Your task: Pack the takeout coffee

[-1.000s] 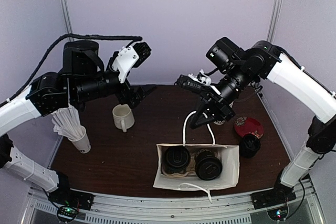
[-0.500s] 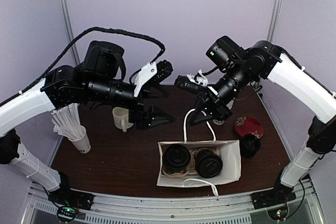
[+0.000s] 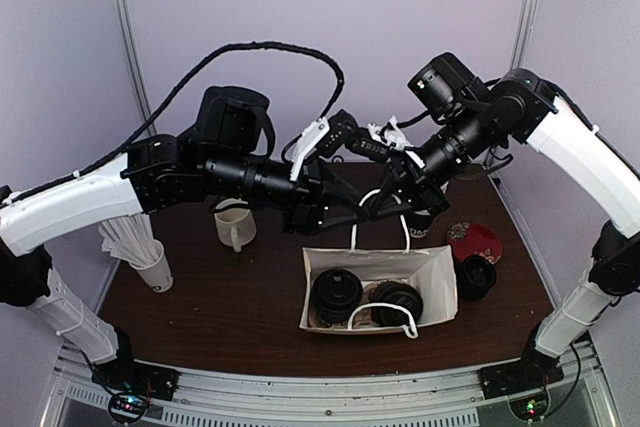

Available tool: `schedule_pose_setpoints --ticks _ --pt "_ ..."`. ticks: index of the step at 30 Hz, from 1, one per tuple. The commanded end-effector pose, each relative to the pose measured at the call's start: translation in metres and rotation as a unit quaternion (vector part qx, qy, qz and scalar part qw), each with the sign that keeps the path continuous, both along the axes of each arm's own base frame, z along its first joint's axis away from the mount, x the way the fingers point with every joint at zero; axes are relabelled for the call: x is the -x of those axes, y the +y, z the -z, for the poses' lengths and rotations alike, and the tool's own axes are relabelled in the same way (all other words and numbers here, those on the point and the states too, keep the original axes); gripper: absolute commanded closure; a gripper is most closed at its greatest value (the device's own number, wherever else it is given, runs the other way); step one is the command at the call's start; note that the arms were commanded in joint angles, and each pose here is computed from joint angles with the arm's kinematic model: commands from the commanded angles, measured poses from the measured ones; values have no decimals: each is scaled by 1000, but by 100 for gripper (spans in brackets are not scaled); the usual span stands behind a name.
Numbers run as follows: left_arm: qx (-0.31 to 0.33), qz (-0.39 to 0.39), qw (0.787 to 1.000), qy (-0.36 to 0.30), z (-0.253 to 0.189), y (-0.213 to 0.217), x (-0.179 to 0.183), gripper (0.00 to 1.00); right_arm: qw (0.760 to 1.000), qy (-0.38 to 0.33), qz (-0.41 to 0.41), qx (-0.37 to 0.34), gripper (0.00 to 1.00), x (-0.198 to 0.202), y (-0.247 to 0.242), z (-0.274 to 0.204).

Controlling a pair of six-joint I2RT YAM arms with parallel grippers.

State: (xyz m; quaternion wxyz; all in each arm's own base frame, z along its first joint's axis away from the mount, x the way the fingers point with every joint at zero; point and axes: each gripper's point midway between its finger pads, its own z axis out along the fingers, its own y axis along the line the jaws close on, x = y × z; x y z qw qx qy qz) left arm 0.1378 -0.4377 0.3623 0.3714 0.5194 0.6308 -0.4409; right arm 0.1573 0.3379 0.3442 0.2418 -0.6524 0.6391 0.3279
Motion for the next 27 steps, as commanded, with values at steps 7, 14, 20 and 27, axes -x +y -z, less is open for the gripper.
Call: schedule_pose_setpoints --ticks 7,14,20,27 --pt "38 -14 999 10 5 -13 -10 91 998 -62 15 -29 95 3 -16 -29" --pt "49 -13 999 3 2 -12 -8 100 998 -51 -9 -34 58 15 -19 -31" --pt "50 -9 999 17 5 -12 -4 100 990 -82 -80 -79 42 55 -45 -68" --pt "54 -33 998 19 -1 -14 -3 100 988 -59 -117 -78 51 83 -56 -56"
